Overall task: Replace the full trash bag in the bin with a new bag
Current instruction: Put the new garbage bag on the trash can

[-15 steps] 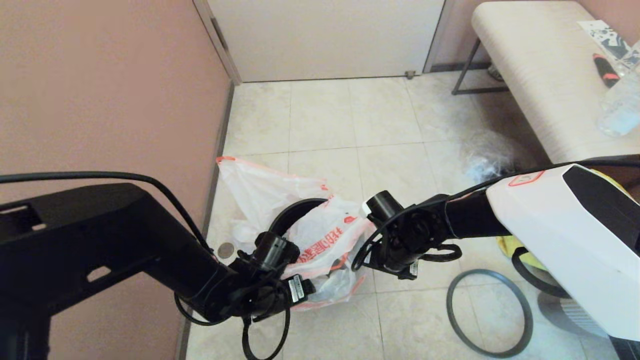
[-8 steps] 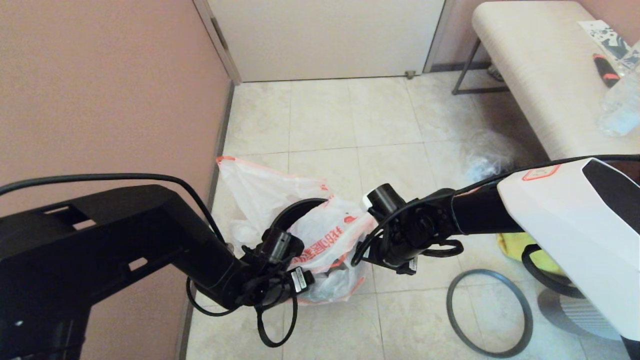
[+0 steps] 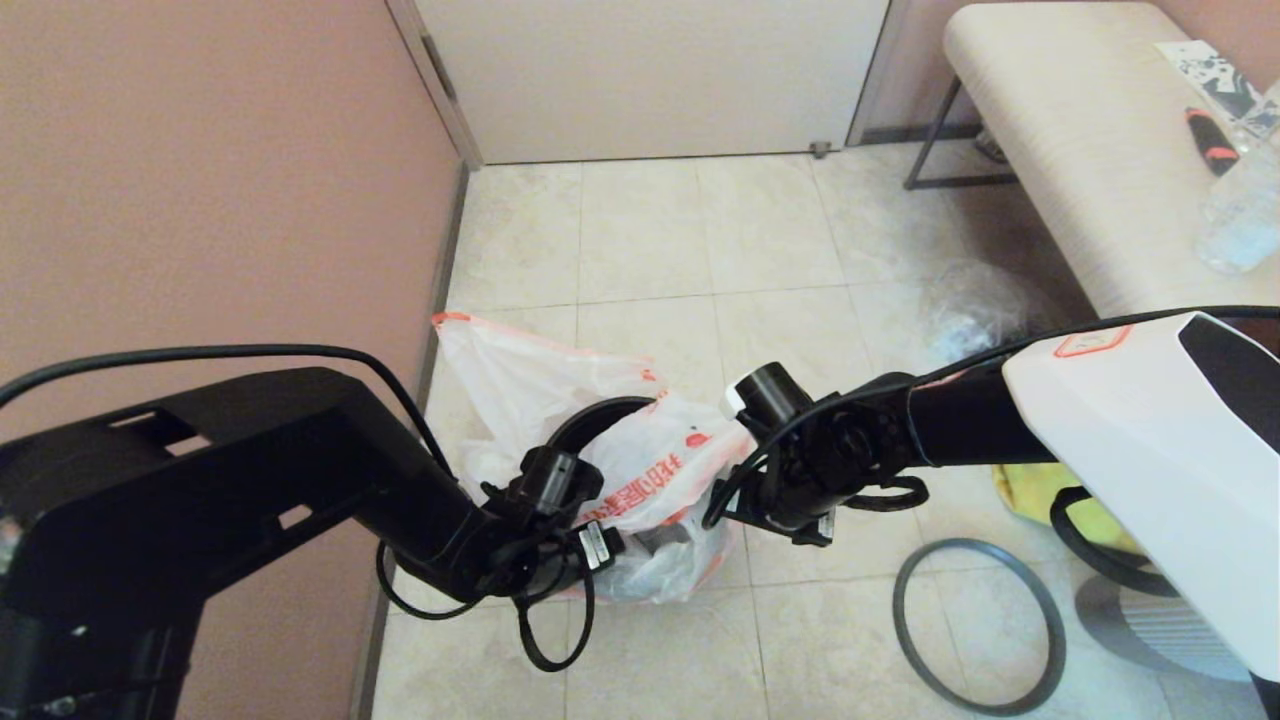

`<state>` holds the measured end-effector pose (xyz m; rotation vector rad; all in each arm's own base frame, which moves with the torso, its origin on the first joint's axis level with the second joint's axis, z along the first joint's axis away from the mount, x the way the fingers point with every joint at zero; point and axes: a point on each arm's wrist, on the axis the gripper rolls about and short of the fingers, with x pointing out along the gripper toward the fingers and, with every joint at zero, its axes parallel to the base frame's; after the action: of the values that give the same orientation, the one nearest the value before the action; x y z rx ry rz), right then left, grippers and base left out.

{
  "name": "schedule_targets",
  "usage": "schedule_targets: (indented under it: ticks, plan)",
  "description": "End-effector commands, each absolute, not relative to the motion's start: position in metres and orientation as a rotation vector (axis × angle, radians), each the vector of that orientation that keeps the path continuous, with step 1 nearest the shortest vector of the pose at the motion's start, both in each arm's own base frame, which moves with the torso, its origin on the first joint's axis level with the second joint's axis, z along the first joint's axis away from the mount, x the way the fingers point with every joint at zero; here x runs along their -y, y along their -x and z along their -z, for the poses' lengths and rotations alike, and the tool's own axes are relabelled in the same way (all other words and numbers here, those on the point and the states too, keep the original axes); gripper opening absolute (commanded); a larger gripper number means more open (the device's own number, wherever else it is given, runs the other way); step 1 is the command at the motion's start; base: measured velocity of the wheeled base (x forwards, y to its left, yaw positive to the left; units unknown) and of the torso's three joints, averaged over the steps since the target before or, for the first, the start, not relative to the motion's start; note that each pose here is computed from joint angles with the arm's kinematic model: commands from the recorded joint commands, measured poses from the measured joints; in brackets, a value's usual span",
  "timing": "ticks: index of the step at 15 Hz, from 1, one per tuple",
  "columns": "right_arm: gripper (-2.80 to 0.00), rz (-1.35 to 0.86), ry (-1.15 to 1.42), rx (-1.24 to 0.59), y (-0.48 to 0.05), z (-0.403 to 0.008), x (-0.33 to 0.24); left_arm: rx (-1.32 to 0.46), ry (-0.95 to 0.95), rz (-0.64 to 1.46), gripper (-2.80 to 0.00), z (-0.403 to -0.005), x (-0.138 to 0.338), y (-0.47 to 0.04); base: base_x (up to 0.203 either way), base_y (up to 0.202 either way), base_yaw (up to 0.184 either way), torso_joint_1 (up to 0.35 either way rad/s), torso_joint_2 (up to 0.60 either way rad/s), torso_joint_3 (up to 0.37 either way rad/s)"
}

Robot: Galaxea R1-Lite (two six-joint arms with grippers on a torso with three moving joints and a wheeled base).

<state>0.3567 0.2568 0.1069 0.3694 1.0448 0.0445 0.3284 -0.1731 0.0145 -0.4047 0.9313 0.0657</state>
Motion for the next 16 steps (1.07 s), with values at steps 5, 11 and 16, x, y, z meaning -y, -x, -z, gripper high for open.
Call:
schedule_targets:
  ticks: [5,11,16]
  plan:
    - [0.0,-0.055,-0.377,-1.042,-0.356,-0.11,-0.258,-0.933,0.407,-0.079,-2.8,-0.008,0.172,-0.335,0.0,0.0,0.0,0.0,0.0,0.0]
    - [0.0,-0.08,-0.402,-0.999,-0.353,-0.134,-0.253,-0.932,0.393,-0.068,-2.8,-0.013,0.168,-0.329,0.0,0.0,0.0,0.0,0.0,0.0]
    - [0.0,-0.144,-0.383,-1.012,-0.337,-0.138,-0.271,-0.872,0.424,-0.081,-2.8,-0.027,0.148,-0.331,0.0,0.0,0.0,0.0,0.0,0.0]
